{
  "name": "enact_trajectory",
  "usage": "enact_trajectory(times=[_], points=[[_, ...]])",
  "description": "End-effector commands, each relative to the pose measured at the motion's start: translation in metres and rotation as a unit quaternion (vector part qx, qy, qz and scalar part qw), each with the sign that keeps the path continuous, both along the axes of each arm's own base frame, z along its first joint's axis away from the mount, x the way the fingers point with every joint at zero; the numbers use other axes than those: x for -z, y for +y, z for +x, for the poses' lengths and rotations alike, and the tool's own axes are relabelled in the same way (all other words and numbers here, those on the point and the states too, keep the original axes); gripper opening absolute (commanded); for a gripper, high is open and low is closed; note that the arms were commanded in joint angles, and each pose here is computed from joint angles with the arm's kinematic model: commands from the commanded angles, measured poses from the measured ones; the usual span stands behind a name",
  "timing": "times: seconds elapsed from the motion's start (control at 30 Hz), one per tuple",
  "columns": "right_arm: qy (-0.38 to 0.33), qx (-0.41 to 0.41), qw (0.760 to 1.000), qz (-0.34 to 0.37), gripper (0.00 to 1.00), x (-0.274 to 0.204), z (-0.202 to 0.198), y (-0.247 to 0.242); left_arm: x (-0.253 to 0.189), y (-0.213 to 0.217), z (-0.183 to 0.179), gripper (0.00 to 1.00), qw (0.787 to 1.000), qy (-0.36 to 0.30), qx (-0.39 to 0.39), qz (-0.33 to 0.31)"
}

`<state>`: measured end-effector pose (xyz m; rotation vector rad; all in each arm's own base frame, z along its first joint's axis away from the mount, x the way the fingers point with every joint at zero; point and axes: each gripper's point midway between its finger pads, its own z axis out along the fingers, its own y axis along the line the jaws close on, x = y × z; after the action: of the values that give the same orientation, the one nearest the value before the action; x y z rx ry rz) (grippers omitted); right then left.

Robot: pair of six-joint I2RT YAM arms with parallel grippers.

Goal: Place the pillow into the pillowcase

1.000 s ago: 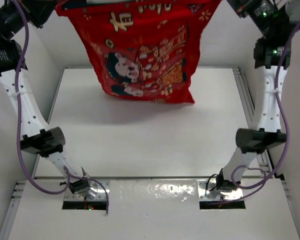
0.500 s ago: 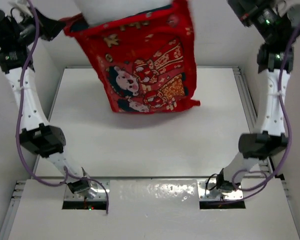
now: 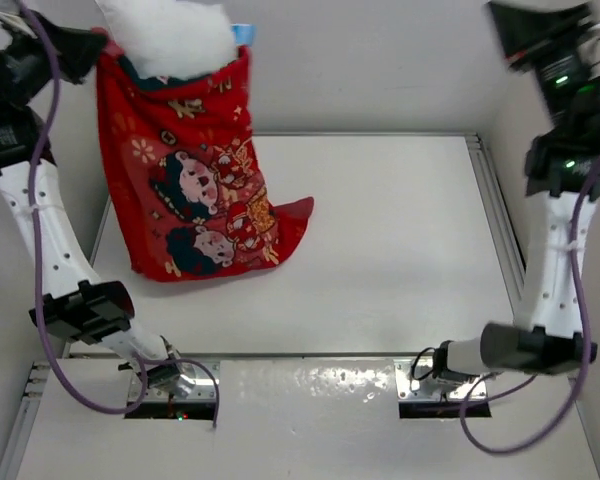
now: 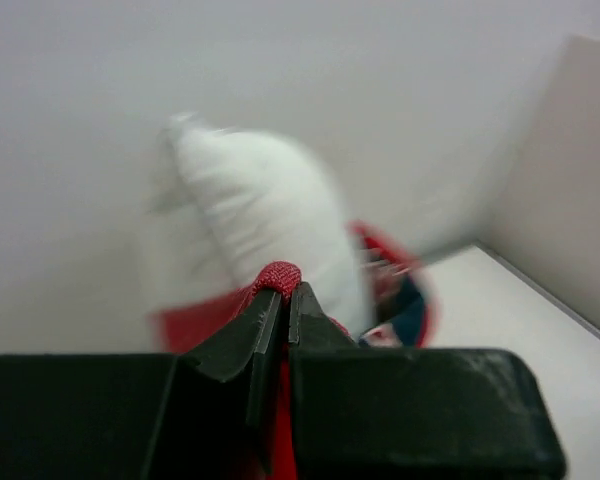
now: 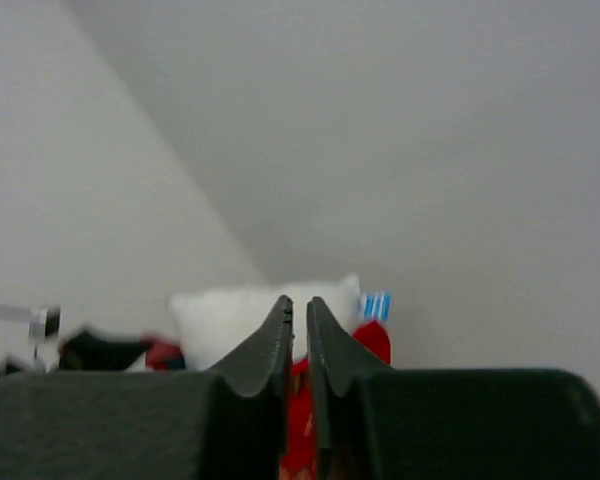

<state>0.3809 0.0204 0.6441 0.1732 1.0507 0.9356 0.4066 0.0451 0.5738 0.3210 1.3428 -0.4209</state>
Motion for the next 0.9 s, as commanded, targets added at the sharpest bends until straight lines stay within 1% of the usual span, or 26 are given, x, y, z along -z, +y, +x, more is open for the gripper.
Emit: enact_trajectory(times=[0.0,0.03,0.07,0.1,0.13,0.17,0.2,0.23,0.27,0.33,0.37,0.4,0.47,0.5,0.53,0.57,0.6,0.63,0.7,0.73,0.8,0.87], points=[[0.049,-0.037,0.993,-0.104,0.12,0.092,0.014,0.072,-0.030,-0.075,-0.043,0.00,0.990,-0.071,0.099,0.065],[0.076,-0.032,0.990,-0.114,0.17,0.114,0.023,0.078,-0.026,-0.080,-0.042,0.00,0.989,-0.065,0.110,0.068],[0.104,-0.061,0.984,-0.129,0.23,0.142,0.025,0.110,-0.021,-0.084,-0.040,0.00,0.989,-0.057,0.113,0.075],[0.108,-0.081,0.979,-0.154,0.35,0.157,0.025,0.134,-0.023,-0.094,-0.043,0.00,0.987,-0.064,0.122,0.087],[0.112,-0.079,0.977,-0.163,0.41,0.165,0.029,0.135,-0.025,-0.100,-0.045,0.00,0.986,-0.067,0.129,0.087],[0.115,-0.102,0.972,-0.177,0.50,0.174,0.024,0.160,-0.025,-0.106,-0.047,0.00,0.984,-0.069,0.140,0.090],[0.118,-0.112,0.968,-0.191,0.57,0.182,0.022,0.174,-0.026,-0.118,-0.051,0.00,0.981,-0.070,0.158,0.088],[0.119,-0.114,0.962,-0.217,0.70,0.195,0.026,0.186,-0.025,-0.126,-0.053,0.00,0.979,-0.069,0.171,0.087],[0.119,-0.138,0.955,-0.235,0.76,0.203,0.017,0.211,-0.022,-0.133,-0.056,0.00,0.977,-0.064,0.185,0.085],[0.118,-0.158,0.943,-0.267,0.83,0.221,0.016,0.234,-0.017,-0.154,-0.060,0.00,0.971,-0.056,0.214,0.084],[0.116,-0.177,0.938,-0.276,0.98,0.227,0.008,0.252,-0.011,-0.159,-0.061,0.00,0.970,-0.046,0.221,0.085],[0.114,-0.183,0.934,-0.285,0.99,0.232,0.006,0.262,-0.008,-0.171,-0.064,0.00,0.967,-0.044,0.235,0.086],[0.112,-0.208,0.923,-0.305,0.99,0.246,-0.004,0.292,0.001,-0.181,-0.061,0.00,0.965,-0.034,0.241,0.092],[0.103,-0.197,0.918,-0.330,0.99,0.247,-0.004,0.300,0.001,-0.188,-0.061,0.00,0.966,-0.035,0.240,0.094],[0.102,-0.211,0.906,-0.352,0.99,0.254,-0.020,0.321,0.007,-0.189,-0.054,0.00,0.967,-0.026,0.235,0.096],[0.091,-0.198,0.904,-0.369,0.99,0.251,-0.019,0.331,0.012,-0.200,-0.053,0.00,0.966,-0.024,0.236,0.106],[0.073,-0.175,0.897,-0.399,0.99,0.251,-0.020,0.336,0.014,-0.203,-0.051,0.00,0.965,-0.021,0.235,0.111],[0.077,-0.141,0.896,-0.415,0.99,0.252,-0.022,0.342,0.020,-0.206,-0.047,0.00,0.965,-0.015,0.234,0.115],[0.066,-0.098,0.887,-0.446,0.99,0.253,-0.017,0.347,0.025,-0.216,-0.048,0.00,0.964,-0.014,0.235,0.127],[0.077,-0.070,0.882,-0.459,0.99,0.258,-0.011,0.344,0.026,-0.219,-0.048,0.00,0.962,-0.015,0.238,0.131],[0.073,-0.068,0.875,-0.475,0.99,0.261,-0.006,0.348,0.026,-0.227,-0.052,0.00,0.959,-0.015,0.248,0.134],[0.055,-0.106,0.868,-0.483,0.99,0.261,-0.012,0.358,0.026,-0.231,-0.053,0.00,0.958,-0.018,0.249,0.139]])
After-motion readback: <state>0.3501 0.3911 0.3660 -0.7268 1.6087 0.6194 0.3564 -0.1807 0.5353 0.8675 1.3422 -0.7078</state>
